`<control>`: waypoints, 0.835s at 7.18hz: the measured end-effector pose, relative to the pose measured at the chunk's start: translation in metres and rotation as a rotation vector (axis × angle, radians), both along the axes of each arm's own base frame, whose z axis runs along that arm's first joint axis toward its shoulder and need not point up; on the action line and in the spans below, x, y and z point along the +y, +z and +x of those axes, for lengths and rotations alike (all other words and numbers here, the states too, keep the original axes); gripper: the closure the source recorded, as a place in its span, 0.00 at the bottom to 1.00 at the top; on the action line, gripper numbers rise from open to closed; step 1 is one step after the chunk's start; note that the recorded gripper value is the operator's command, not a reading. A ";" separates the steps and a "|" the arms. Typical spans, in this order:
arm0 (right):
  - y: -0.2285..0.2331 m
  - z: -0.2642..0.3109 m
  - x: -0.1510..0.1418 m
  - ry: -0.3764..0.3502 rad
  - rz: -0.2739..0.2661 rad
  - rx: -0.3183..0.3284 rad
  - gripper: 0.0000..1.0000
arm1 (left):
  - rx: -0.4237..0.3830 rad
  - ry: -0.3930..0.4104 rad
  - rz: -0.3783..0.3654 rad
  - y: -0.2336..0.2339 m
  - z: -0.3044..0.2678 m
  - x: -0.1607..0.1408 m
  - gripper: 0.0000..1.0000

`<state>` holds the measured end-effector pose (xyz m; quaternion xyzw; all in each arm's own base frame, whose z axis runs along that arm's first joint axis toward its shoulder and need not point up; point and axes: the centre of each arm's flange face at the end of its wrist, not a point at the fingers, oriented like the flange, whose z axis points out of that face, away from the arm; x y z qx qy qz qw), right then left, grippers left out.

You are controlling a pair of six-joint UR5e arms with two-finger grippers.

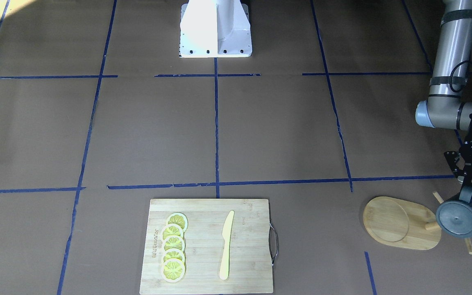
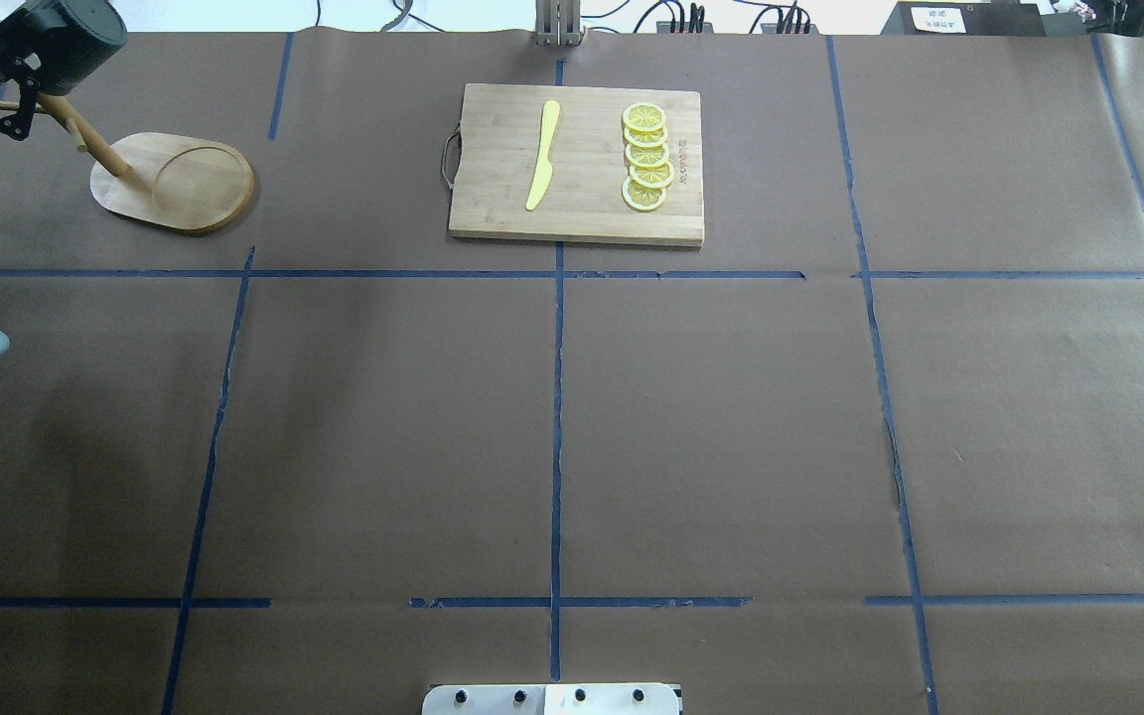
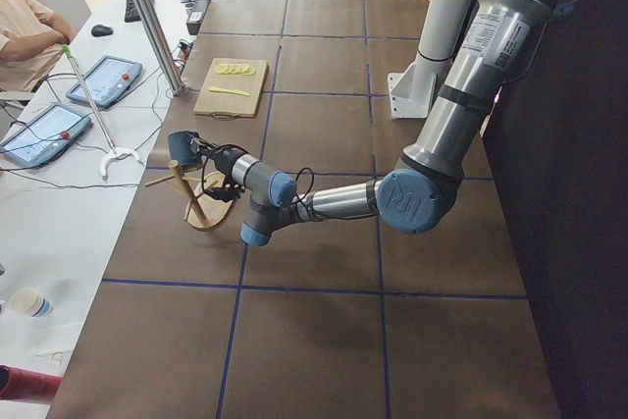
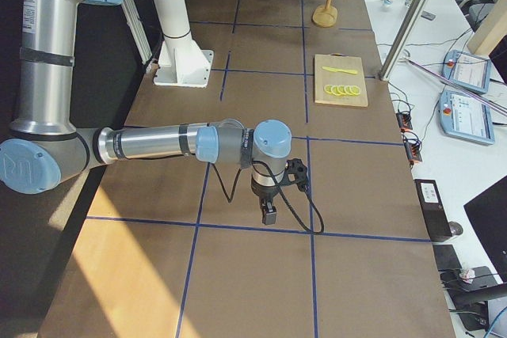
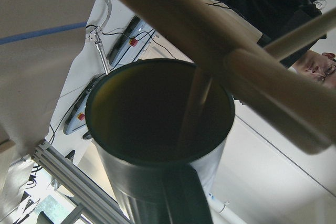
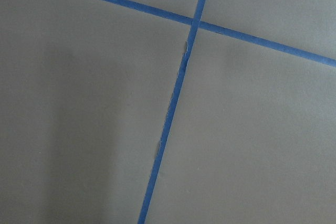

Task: Hang cup on storage rack
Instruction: 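Hook the mug handle onto a rack peg with the left gripper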

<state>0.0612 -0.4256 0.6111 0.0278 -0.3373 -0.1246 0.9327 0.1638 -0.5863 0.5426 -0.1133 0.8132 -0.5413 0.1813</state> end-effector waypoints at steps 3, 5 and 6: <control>0.000 0.000 0.000 0.001 0.000 0.000 0.00 | -0.008 0.001 -0.002 0.005 0.002 0.001 0.00; 0.000 0.000 0.000 0.001 -0.001 0.000 0.00 | -0.005 0.002 0.012 0.003 0.000 0.003 0.00; 0.000 0.000 0.000 0.002 -0.003 0.000 0.00 | 0.001 0.001 0.027 0.006 -0.004 0.009 0.00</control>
